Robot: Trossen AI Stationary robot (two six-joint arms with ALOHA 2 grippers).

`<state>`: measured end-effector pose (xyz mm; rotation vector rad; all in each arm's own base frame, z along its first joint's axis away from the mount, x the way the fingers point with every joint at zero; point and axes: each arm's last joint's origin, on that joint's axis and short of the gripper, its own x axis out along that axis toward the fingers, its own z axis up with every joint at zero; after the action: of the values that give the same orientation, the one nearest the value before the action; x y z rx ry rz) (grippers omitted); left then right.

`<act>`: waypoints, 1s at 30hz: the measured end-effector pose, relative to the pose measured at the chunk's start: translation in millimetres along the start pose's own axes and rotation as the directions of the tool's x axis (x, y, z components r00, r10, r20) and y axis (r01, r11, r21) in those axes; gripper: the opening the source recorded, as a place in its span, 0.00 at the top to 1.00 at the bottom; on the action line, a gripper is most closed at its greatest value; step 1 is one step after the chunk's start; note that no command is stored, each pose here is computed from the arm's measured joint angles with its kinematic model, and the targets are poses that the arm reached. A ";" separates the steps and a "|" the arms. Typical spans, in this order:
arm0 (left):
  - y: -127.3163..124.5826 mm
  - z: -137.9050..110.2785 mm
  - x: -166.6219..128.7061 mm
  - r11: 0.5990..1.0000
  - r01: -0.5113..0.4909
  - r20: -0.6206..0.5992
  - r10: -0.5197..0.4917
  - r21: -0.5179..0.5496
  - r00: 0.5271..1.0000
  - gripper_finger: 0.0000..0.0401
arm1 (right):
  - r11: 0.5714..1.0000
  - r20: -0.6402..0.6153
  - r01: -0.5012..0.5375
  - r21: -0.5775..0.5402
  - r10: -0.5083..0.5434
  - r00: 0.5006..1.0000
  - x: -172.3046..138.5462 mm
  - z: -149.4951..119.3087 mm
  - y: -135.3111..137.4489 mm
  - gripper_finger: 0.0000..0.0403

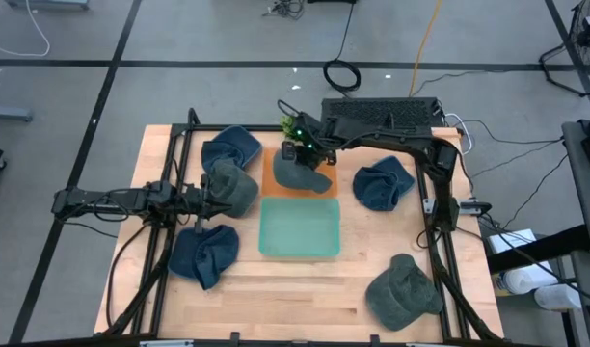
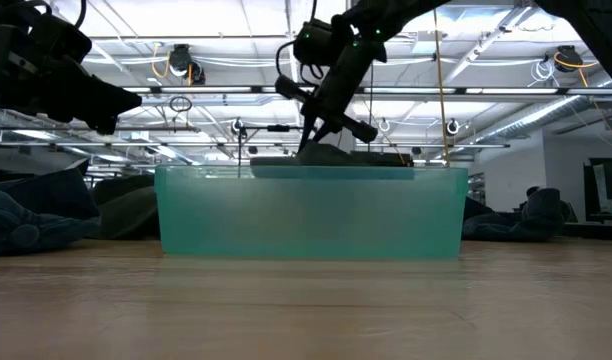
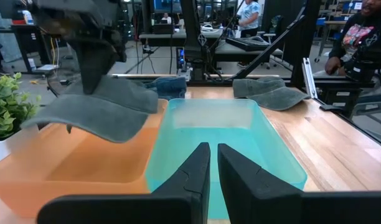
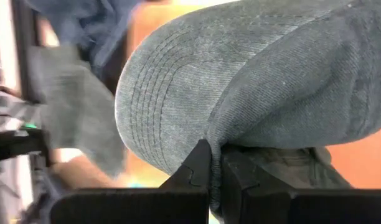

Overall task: Pick & Place hat
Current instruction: Put the top right gray cap into the orange bin

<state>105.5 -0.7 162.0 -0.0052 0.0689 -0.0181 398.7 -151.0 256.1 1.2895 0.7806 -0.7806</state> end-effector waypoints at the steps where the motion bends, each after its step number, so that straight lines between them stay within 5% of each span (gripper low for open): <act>1: 0.0 0.0 0.0 1.000 0.000 0.000 0.000 0.000 1.000 0.91 | 1.000 -0.008 0.017 -0.001 -0.017 1.000 1.1 -0.7 -1.8 1.00; 15: 0.0 0.0 0.0 1.000 0.000 0.000 0.000 0.000 1.000 0.91 | 0.994 -0.018 0.112 0.009 -0.112 0.994 19.8 -6.5 -24.3 1.00; 30: 0.0 0.0 0.0 1.000 0.000 0.000 0.000 0.000 1.000 0.91 | 0.998 -0.030 0.064 0.003 -0.064 0.998 30.0 -8.4 -28.3 0.97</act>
<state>105.5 -0.7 162.0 -0.0052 0.0690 -0.0185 389.8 -147.7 215.0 1.2873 0.8476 -0.8159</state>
